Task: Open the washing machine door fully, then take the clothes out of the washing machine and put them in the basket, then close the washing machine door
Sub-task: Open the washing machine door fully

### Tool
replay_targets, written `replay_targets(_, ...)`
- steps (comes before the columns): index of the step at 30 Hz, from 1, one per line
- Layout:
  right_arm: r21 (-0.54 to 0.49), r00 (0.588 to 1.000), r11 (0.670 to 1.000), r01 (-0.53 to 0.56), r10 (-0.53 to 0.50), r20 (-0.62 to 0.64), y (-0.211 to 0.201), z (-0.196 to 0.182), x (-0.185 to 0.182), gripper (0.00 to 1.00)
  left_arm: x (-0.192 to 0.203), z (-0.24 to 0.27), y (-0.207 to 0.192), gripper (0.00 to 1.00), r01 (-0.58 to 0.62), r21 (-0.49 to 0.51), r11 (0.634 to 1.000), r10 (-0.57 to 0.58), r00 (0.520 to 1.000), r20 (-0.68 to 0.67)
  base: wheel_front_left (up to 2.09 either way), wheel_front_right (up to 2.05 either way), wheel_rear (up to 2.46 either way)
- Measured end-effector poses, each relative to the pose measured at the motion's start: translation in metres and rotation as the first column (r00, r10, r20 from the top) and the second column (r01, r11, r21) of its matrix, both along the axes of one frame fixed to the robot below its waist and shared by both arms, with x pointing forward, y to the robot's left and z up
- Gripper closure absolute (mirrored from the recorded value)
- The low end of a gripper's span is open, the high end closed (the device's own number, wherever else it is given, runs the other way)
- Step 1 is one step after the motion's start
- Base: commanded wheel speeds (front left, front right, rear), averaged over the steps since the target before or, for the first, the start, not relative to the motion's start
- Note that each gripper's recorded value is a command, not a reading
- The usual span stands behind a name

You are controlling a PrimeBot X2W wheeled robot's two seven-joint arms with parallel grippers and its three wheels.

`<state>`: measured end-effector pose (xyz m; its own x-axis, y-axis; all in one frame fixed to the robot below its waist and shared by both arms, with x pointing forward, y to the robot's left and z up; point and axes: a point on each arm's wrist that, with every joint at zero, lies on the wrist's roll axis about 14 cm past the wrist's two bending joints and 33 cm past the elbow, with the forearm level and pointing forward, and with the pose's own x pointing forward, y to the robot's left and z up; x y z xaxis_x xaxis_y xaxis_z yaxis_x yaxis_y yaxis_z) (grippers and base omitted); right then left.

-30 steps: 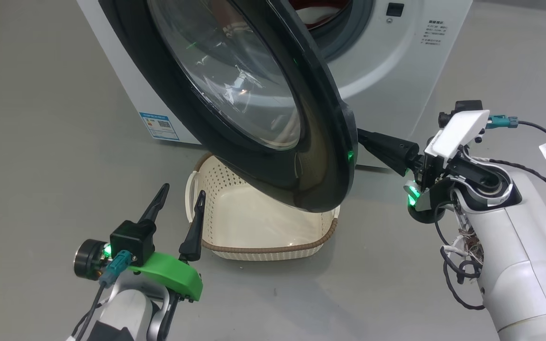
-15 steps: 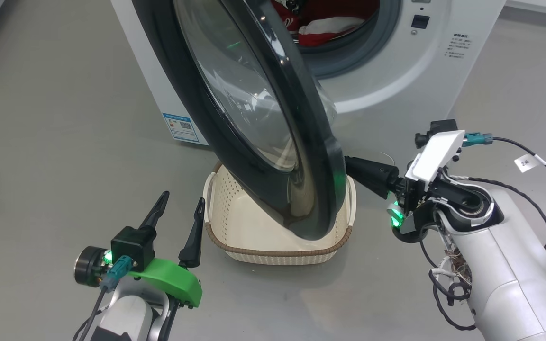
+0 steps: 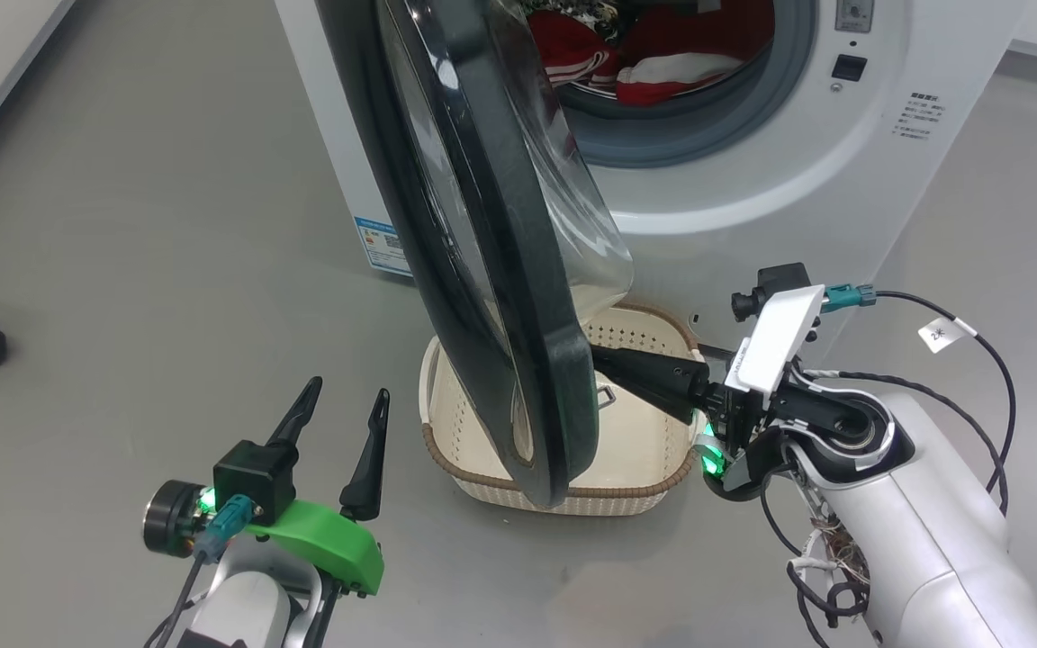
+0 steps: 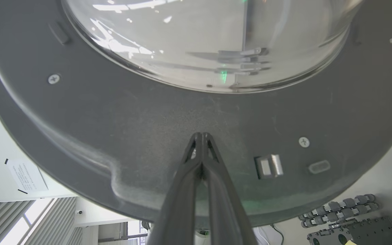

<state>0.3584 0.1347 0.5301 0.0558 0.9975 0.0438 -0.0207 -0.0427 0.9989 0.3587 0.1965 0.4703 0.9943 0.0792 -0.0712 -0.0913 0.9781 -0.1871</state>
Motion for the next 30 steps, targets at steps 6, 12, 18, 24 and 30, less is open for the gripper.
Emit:
replay_targets(6,0.013,0.999,0.999,-0.046,0.046,0.001,0.012,0.003,-0.012,1.0,-0.007,-0.001,0.007,0.0,-0.026,0.001,1.0,0.026,1.0,-0.005,0.0,0.0,0.0)
replay_targets(12,0.018,0.995,0.995,-0.095,0.095,-0.008,0.025,0.002,-0.027,1.0,-0.014,0.0,0.016,0.0,-0.057,-0.002,0.998,0.057,0.998,-0.004,0.0,0.0,0.0)
replay_targets(18,0.018,0.991,0.991,-0.136,0.136,-0.003,0.035,0.003,-0.04,1.0,-0.02,0.001,0.023,0.0,-0.081,0.0,0.997,0.081,0.997,-0.002,0.0,0.0,0.0)
replay_targets(24,0.021,0.988,0.988,-0.151,0.151,-0.008,0.04,0.003,-0.048,1.0,-0.024,0.001,0.028,0.0,-0.104,-0.009,0.995,0.104,0.995,0.0,0.0,0.0,0.0)
replay_targets(30,0.036,0.995,0.995,-0.095,0.096,-0.036,0.037,0.002,-0.041,1.0,-0.025,0.002,0.03,0.0,-0.111,-0.01,0.994,0.111,0.994,0.003,0.0,0.0,0.0)
